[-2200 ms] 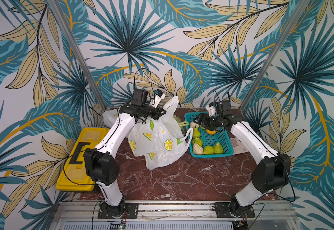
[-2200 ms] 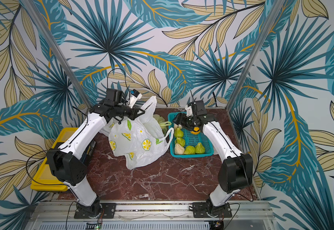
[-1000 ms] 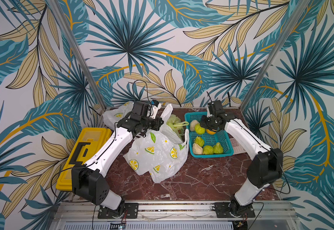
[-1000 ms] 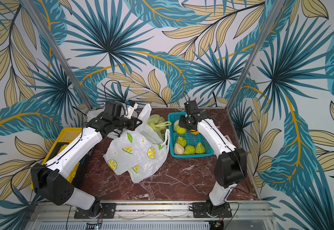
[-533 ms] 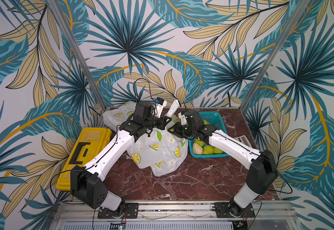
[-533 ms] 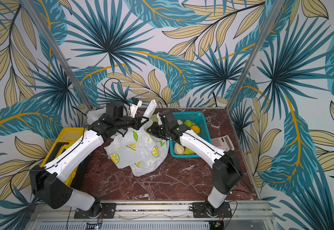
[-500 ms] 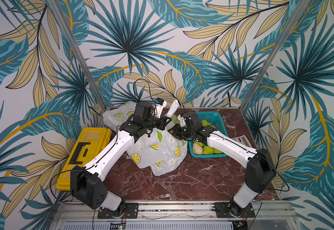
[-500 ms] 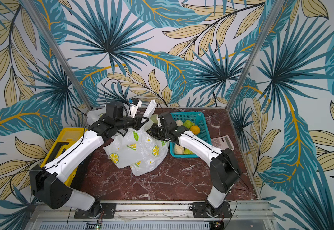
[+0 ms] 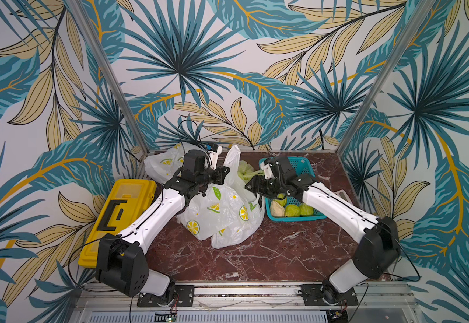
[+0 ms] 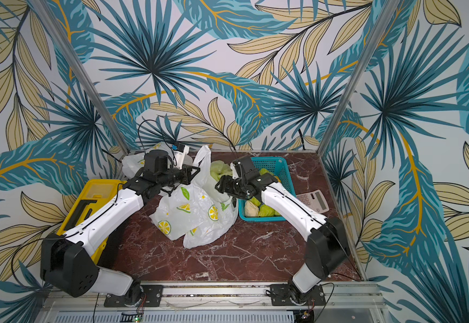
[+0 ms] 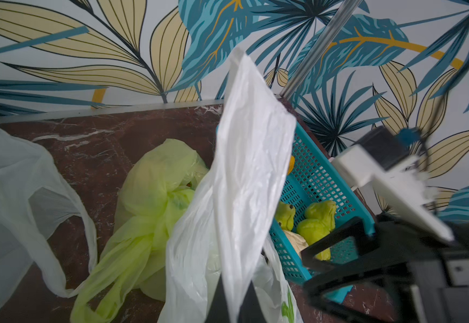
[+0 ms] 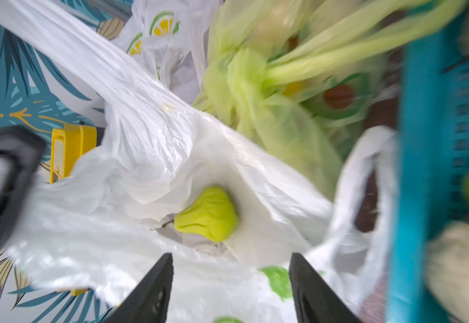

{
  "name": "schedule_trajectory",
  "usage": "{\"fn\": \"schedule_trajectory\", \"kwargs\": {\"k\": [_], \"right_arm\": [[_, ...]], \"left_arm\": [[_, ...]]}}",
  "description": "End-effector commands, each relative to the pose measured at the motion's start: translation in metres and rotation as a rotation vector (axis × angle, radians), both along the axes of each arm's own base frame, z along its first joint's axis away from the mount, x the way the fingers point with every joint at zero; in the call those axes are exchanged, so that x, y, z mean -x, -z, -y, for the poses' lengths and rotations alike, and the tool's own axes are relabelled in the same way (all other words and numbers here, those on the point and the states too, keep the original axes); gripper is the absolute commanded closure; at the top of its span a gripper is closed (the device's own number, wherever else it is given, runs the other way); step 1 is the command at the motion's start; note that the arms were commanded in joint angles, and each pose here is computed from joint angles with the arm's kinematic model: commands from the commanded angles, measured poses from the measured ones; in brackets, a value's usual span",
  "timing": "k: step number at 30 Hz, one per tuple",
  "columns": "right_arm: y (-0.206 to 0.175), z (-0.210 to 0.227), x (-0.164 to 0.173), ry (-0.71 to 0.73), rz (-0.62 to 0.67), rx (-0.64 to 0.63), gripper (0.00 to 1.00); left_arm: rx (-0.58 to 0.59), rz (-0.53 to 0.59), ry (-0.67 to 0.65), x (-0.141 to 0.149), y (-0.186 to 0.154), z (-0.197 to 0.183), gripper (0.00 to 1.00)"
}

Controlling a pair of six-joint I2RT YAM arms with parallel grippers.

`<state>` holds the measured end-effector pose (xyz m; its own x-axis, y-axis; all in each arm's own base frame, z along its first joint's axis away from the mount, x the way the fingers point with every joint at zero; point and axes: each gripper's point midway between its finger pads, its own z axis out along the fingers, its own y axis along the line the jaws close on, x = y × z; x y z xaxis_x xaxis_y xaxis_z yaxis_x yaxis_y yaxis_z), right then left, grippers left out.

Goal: Place the pears into plastic bags & tie knots
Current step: Pick up the pear from the basket.

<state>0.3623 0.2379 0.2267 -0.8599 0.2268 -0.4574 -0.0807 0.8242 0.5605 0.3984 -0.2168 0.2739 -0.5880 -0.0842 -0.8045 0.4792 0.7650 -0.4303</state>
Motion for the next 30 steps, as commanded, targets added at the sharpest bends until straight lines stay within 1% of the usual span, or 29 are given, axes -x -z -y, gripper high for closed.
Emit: {"fn": "schedule_trajectory", "kwargs": {"k": [1, 2, 4, 6, 8, 11, 13, 16, 18, 20, 21, 23, 25, 27, 30], "right_arm": [[0.050, 0.092, 0.019, 0.107, -0.109, 0.323, 0.33], [0.058, 0.106, 0.019, 0.120, -0.118, 0.383, 0.33], [0.071, 0.131, 0.015, 0.128, -0.131, 0.551, 0.32], [0.078, 0.138, 0.009, 0.128, -0.162, 0.625, 0.31], [0.083, 0.135, -0.003, 0.128, -0.157, 0.636, 0.30], [0.096, 0.123, -0.025, 0.131, -0.133, 0.605, 0.30], [0.114, 0.119, -0.035, 0.134, -0.165, 0.610, 0.30], [0.139, 0.115, -0.047, 0.143, -0.188, 0.622, 0.33], [0.147, 0.114, -0.055, 0.156, -0.173, 0.623, 0.34], [0.147, 0.112, -0.064, 0.158, -0.148, 0.624, 0.36], [0.148, 0.111, -0.069, 0.155, -0.134, 0.625, 0.39], [0.148, 0.112, -0.072, 0.147, -0.140, 0.646, 0.55], [0.136, 0.113, -0.071, 0.145, -0.137, 0.651, 0.67], [0.106, 0.111, -0.067, 0.156, -0.085, 0.605, 0.75], [0.053, 0.101, -0.055, 0.152, -0.007, 0.489, 0.79]], "left_arm": [[0.033, 0.005, -0.019, -0.001, -0.006, -0.002, 0.98], [0.041, 0.000, -0.011, 0.001, -0.006, 0.001, 0.98], [0.047, -0.004, 0.011, 0.004, -0.007, 0.007, 0.98], [0.054, -0.002, 0.027, 0.006, -0.010, 0.012, 0.97], [0.057, 0.000, 0.040, 0.008, -0.011, 0.015, 0.97], [0.059, -0.010, 0.046, 0.009, -0.009, 0.017, 0.97], [0.060, -0.016, 0.049, 0.010, -0.007, 0.019, 0.97], [0.060, -0.019, 0.058, 0.010, -0.006, 0.022, 0.97], [0.060, -0.019, 0.063, 0.011, -0.006, 0.024, 0.97], [0.060, -0.019, 0.068, 0.011, -0.006, 0.026, 0.97], [0.060, -0.019, 0.068, 0.010, -0.006, 0.026, 0.97], [0.060, -0.025, 0.073, 0.009, -0.004, 0.028, 0.97], [0.063, -0.026, 0.071, 0.010, -0.005, 0.029, 0.97], [0.059, -0.020, 0.068, 0.011, -0.006, 0.027, 0.97], [0.040, -0.011, 0.050, 0.010, -0.003, 0.023, 0.97]]}}
